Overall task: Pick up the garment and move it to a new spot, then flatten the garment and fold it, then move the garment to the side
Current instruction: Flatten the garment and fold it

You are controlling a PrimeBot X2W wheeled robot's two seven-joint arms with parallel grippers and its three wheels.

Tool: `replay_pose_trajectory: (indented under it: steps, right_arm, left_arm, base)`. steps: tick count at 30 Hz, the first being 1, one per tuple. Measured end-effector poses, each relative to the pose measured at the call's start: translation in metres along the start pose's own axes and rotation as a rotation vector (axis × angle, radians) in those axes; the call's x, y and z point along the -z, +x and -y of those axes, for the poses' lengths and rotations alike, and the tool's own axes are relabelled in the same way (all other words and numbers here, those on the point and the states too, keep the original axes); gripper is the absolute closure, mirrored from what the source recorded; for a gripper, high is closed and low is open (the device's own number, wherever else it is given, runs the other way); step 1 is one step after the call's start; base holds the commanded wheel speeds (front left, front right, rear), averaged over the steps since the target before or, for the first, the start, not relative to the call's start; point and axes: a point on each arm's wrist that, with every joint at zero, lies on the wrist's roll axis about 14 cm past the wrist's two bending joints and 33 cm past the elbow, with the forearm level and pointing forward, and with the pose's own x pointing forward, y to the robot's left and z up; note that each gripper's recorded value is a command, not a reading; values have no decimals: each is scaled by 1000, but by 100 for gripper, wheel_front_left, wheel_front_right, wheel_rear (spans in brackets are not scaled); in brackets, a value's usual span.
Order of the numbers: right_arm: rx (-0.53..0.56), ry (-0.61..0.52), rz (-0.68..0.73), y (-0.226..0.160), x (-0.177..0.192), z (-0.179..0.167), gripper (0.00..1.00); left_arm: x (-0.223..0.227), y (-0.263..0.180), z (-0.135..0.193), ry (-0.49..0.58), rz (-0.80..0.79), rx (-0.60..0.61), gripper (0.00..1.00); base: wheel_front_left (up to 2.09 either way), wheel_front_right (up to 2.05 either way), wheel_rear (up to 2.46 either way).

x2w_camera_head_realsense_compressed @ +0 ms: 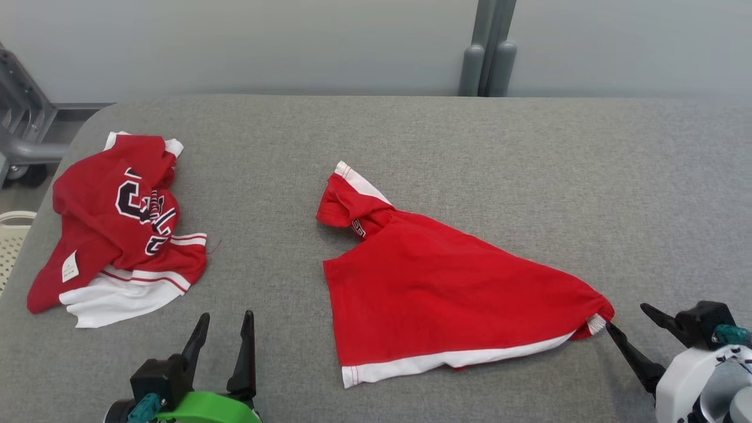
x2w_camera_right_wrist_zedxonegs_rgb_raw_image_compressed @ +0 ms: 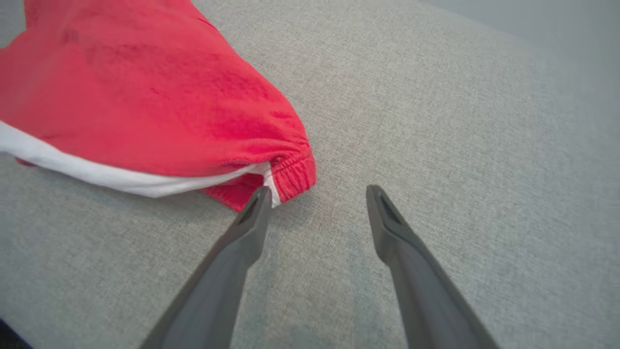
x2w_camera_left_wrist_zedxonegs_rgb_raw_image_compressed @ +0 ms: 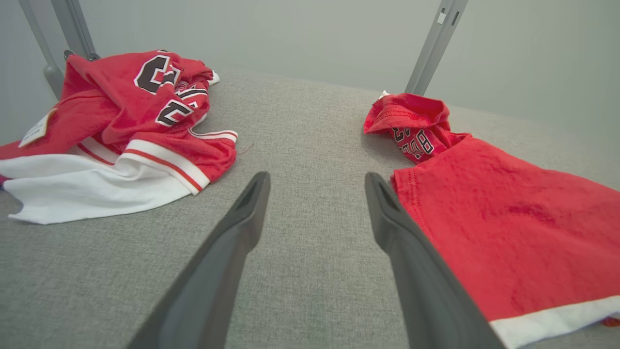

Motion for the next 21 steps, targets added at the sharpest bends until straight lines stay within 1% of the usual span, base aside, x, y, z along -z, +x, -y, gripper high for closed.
replay_pose_trajectory:
  steps: [8, 14, 18, 21]
  right_arm:
    - [116, 51, 88, -41, 5, 3, 0]
    - [198, 28, 191, -61, -6, 2, 0]
    - [253, 29, 257, -74, -12, 0, 0]
    - [292, 43, 296, -81, -16, -2, 0]
  left_arm:
    - [2, -7, 3, 21, -6, 13, 0]
    - [-7, -13, -3, 48, 21, 0, 0]
    - [-16, -21, -4, 57, 55, -10, 0]
    - [-17, -30, -5, 85, 64, -6, 0]
  base:
    - [0, 0, 0]
    - [0, 0, 0]
    - [0, 0, 0]
    - [0, 0, 0]
